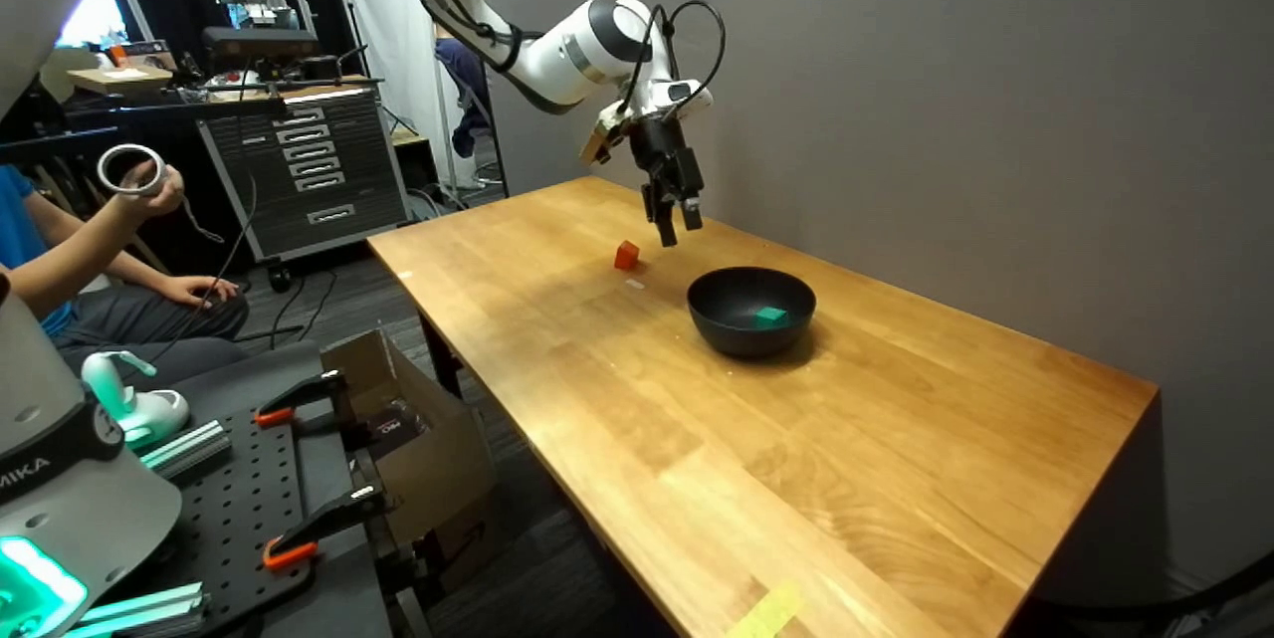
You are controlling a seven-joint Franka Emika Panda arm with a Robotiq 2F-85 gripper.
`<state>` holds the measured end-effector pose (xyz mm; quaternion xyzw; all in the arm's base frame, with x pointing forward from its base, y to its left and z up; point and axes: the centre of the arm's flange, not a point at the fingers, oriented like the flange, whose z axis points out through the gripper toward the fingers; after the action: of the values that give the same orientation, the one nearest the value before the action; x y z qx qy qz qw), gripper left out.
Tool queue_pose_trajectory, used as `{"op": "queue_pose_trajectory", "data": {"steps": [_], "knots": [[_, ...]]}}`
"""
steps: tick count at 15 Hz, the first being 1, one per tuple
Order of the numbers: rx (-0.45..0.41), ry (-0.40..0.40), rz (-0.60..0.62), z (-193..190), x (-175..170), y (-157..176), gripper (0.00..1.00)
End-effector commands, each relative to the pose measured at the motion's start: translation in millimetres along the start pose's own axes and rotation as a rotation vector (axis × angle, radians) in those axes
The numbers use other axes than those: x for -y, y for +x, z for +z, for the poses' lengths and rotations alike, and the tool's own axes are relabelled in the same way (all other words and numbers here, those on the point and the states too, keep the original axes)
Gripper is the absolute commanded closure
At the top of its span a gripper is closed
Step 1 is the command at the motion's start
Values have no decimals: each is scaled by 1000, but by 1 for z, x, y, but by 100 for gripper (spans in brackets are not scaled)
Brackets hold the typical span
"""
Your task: Put the blocks in the bowl
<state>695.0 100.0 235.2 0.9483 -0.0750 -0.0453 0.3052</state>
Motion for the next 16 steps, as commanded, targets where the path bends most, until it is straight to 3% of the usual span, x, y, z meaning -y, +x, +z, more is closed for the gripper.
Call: {"op": "queue_pose_trajectory", "data": {"steps": [1,9,16], "knots": [[17,186,-74,-28,25,10,0],[55,547,-277,-45,98,5,0],[37,734,-567,-28,155,11,0]]}}
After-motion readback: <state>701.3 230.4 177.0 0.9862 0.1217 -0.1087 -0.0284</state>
